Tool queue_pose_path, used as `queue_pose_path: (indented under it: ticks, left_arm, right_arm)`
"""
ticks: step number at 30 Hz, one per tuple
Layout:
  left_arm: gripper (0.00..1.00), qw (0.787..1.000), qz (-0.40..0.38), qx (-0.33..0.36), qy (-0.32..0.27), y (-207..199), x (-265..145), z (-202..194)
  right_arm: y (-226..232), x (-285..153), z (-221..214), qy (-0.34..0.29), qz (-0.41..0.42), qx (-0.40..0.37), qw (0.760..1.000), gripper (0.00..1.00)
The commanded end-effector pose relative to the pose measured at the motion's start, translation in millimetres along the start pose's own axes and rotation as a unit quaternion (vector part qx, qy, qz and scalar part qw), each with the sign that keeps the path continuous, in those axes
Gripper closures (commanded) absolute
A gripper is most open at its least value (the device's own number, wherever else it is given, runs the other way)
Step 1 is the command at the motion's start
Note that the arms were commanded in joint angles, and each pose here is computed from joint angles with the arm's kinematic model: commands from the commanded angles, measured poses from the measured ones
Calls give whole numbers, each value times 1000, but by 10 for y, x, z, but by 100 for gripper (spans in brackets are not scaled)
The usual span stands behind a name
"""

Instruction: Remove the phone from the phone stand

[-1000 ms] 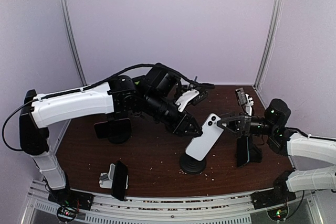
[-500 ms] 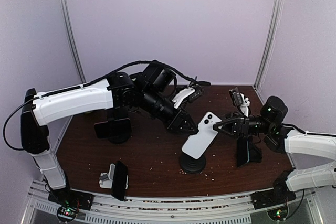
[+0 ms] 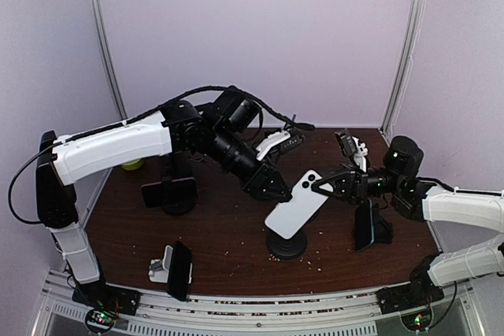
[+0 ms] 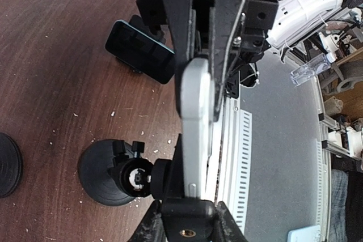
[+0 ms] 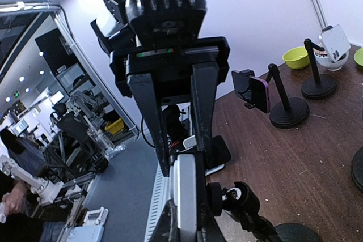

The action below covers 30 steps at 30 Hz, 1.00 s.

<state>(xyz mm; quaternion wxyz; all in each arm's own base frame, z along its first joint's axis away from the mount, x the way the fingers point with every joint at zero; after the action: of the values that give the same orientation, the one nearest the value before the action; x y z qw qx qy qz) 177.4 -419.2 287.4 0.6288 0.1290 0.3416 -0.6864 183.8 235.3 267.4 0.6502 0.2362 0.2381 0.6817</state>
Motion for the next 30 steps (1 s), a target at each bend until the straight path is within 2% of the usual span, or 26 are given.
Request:
queue_pose_path:
  ticks: [1,8,30]
  left_arm:
    - [100,999,-7,38,-19,31,-109,163]
    - [100,999,-21,42,-4,49,-72,139]
    - [100,998,-38,37,41,21,-40,-74]
  right_arm:
    - [75,29,22,25,16,-20,999,100]
    - [124,34,75,26,22,-30,999,100]
    - [334,-145,493,-42,5,-76,996,100]
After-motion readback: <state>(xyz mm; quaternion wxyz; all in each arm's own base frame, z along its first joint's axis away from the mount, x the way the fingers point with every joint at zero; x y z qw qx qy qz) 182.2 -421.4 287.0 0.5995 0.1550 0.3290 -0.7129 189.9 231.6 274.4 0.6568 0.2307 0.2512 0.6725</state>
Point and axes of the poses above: each gripper's point midway between its finger pads, its own x axis out along the fingers, its own y axis along the line the jaws close on, z = x × y, the point moved 5 cm from there along -x, back along the fingers, and after that the axes turned 9 degrees about x, right-handed, at the moved point
